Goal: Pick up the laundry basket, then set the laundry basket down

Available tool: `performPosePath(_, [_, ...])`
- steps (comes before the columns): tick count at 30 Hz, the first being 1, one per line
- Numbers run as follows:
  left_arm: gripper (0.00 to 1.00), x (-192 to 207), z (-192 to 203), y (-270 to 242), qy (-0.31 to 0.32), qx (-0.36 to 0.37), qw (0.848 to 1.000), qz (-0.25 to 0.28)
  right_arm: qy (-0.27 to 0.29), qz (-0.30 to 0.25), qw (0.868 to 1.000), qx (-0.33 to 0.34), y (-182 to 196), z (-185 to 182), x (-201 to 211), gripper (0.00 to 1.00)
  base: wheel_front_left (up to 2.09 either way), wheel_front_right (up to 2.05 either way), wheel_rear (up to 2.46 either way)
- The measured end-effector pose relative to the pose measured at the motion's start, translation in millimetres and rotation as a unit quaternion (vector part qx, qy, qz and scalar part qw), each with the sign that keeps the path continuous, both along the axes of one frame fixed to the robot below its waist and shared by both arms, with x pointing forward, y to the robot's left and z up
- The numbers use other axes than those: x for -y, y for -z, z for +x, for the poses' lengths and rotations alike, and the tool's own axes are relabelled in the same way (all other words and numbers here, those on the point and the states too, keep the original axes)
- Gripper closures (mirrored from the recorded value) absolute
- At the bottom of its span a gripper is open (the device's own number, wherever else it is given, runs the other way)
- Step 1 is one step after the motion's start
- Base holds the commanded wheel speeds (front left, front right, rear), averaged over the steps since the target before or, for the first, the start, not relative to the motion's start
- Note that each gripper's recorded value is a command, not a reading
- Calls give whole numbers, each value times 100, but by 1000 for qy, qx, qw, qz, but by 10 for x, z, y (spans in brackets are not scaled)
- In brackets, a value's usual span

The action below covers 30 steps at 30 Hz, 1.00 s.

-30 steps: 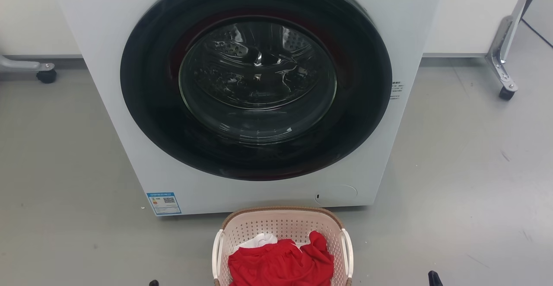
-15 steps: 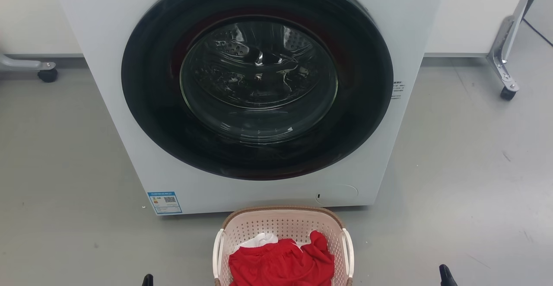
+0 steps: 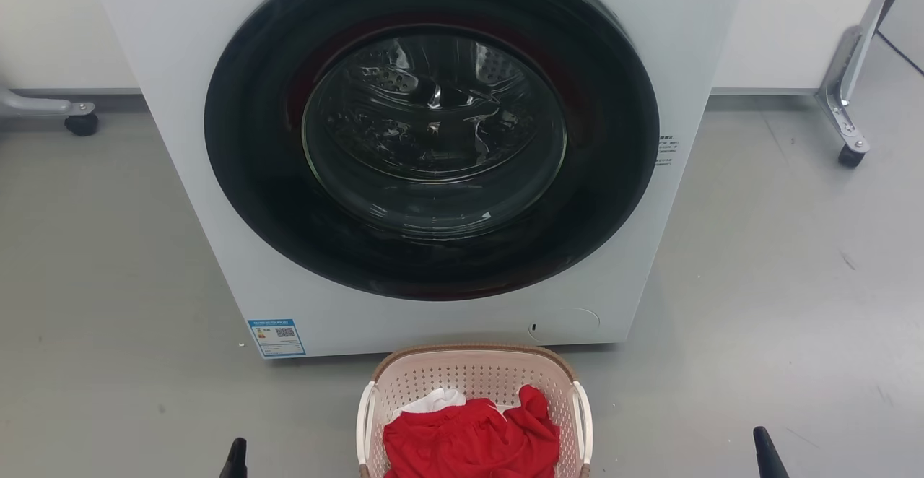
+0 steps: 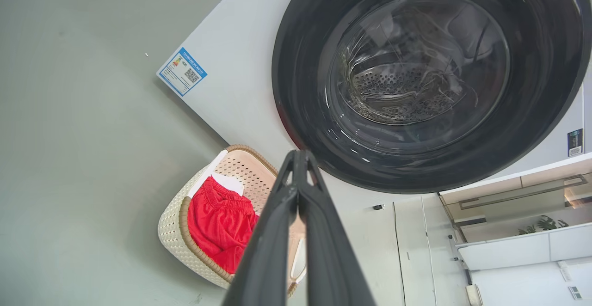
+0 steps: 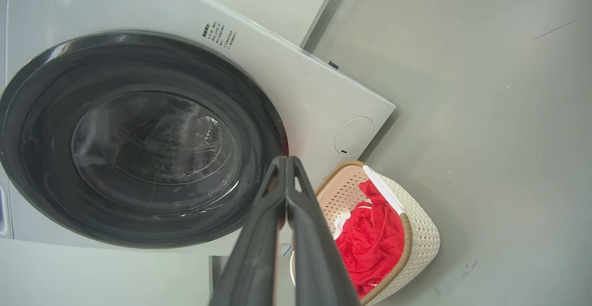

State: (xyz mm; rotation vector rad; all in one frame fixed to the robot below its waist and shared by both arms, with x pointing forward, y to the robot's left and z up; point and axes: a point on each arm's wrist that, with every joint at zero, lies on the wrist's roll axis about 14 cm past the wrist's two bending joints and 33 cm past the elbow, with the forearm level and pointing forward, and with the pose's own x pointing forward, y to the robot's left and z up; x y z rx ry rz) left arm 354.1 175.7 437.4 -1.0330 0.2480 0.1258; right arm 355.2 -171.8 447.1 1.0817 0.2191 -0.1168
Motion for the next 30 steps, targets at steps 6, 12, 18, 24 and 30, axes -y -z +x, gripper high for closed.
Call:
performPosePath(6, [100, -22, 34, -40, -10, 6, 999, -46, 9, 41, 999, 9, -52, 50, 46, 100, 0, 0, 0])
performPosePath(12, [100, -45, 73, -95, -17, 17, 996, -82, 18, 75, 997, 14, -81, 81, 91, 100, 0, 0, 0])
performPosePath(18, [100, -54, 118, -156, -23, 26, 992, -125, 28, 114, 993, 24, -123, 113, 147, 100, 0, 0, 0])
performPosePath(24, [100, -90, 144, -212, -32, 39, 984, -170, 36, 155, 986, 41, -205, 170, 198, 100, 0, 0, 0])
performPosePath(30, [100, -120, 196, -304, -37, 58, 975, -211, 46, 196, 978, 53, -250, 199, 258, 100, 0, 0, 0])
